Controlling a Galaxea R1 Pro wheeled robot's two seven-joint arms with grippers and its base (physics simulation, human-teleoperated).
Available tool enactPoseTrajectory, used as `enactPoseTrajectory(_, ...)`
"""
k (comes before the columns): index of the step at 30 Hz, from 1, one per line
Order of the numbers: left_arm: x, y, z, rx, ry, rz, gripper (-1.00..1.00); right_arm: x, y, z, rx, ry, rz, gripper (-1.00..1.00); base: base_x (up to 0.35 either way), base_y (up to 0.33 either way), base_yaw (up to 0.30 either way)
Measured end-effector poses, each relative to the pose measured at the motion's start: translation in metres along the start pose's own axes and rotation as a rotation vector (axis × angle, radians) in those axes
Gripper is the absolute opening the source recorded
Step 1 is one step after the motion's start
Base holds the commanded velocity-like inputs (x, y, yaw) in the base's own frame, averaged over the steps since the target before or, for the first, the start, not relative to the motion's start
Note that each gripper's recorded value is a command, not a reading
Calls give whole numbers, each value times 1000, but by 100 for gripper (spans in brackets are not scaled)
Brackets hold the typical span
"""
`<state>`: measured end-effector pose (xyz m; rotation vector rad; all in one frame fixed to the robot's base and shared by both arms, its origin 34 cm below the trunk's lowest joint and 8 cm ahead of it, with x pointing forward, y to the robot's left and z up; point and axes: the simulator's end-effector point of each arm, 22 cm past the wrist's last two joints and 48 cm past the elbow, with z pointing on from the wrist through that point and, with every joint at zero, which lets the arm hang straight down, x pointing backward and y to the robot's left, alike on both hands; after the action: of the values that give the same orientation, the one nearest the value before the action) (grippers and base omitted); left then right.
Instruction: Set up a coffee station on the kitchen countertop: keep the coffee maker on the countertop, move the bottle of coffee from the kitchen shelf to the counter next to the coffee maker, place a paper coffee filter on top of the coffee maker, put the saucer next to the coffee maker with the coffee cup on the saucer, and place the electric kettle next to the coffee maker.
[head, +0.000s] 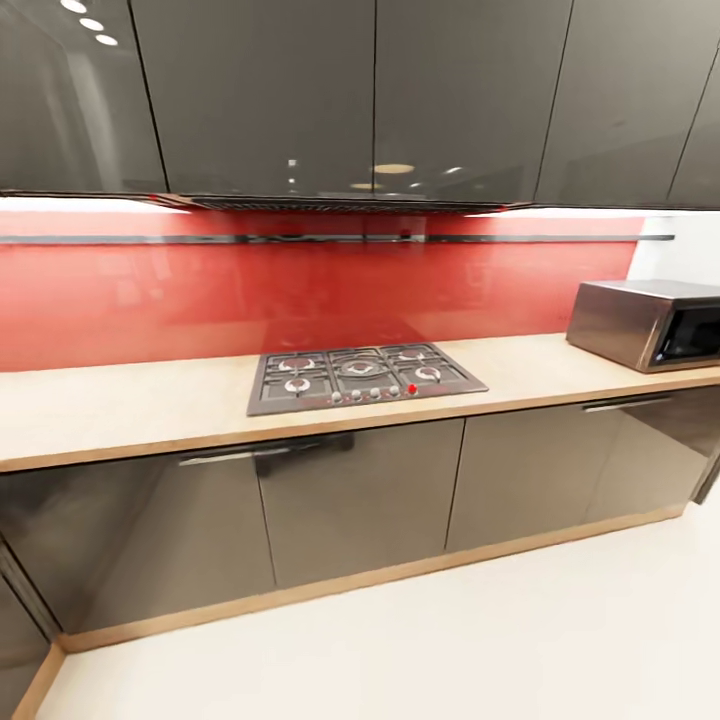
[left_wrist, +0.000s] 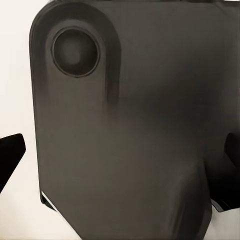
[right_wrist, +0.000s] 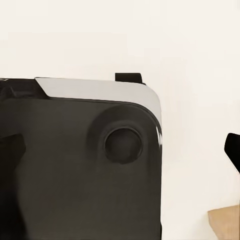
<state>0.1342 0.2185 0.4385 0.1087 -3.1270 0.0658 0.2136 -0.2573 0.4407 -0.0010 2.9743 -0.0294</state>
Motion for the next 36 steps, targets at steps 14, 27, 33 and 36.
enactPoseTrajectory(14, -2, -1, 0, 2, -6, 1, 100, 0, 0, 0, 0, 0, 0, 100, 0, 0, 277)
enactPoseTrajectory(27, -3, -1, 0, 1, -6, 1, 100, 1, 2, 0, -2, 1, -1, 100, 0, 0, 277)
enactPoseTrajectory(33, -10, -1, 0, 1, -41, -1, 100, 1, 2, 0, -3, 2, -1, 100, 0, 0, 277)
enactPoseTrajectory(36, -13, -1, 0, 1, -52, -1, 100, 1, 2, 0, -3, 1, -1, 100, 0, 0, 277)
